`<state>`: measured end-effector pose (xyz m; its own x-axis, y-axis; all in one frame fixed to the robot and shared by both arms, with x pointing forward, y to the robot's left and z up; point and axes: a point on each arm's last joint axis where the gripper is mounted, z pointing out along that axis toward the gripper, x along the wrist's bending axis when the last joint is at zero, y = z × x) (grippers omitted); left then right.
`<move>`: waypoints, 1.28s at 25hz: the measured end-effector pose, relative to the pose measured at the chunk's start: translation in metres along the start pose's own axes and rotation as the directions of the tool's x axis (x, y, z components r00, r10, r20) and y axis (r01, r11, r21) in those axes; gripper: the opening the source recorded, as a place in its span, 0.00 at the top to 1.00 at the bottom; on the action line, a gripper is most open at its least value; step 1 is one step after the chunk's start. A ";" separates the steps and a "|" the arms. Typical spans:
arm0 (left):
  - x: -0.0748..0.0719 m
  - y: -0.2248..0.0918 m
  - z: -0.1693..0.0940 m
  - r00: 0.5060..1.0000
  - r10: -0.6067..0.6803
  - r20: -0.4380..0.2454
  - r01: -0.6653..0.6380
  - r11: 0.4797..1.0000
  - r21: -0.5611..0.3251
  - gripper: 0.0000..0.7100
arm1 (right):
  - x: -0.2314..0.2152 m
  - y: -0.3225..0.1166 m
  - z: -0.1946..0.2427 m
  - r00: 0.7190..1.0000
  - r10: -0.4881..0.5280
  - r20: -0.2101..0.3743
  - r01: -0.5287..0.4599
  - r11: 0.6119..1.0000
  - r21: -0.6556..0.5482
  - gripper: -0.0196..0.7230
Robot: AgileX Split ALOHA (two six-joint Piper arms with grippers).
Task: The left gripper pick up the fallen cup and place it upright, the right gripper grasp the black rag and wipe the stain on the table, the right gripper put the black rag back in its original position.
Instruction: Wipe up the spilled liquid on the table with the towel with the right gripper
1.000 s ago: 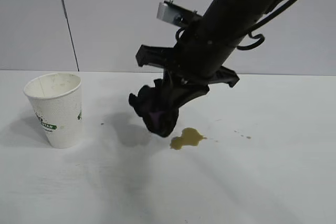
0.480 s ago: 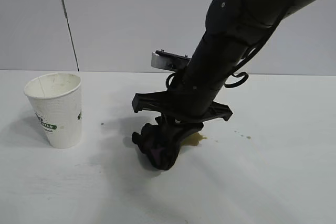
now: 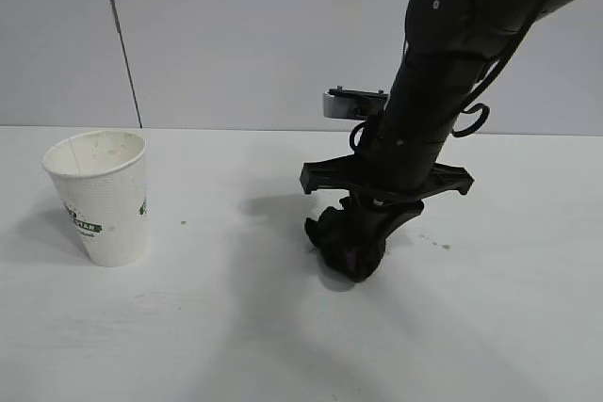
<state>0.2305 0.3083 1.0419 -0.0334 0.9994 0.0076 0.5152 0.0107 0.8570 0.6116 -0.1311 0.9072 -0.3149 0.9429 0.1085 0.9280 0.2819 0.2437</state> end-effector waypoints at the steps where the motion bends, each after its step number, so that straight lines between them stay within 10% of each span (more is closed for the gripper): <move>1: 0.000 0.000 0.000 1.000 0.000 0.000 0.000 1.000 0.000 0.02 | -0.004 0.001 -0.001 1.000 -0.009 0.014 0.009 1.000 0.004 0.87; 9: 0.000 0.000 0.000 1.000 0.000 0.000 0.000 1.000 0.000 0.02 | -0.037 0.005 -0.015 0.994 0.025 0.110 -0.035 0.995 0.098 0.87; 18: 0.000 0.000 0.000 1.000 0.000 0.000 0.000 1.000 0.000 0.02 | 0.025 0.004 -0.012 0.990 -0.064 -0.124 0.076 0.993 0.093 0.87; 32: 0.000 0.000 0.000 1.000 0.000 -0.001 0.000 1.000 0.001 0.02 | 0.058 0.016 0.024 0.993 -0.074 -0.087 0.065 0.993 -0.102 0.87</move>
<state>0.2307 0.3084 1.0416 -0.0337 0.9994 0.0082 0.5162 0.0104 0.8564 0.6128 -0.0676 0.8937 -0.3989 0.9003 0.1741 0.8805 0.3231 0.3469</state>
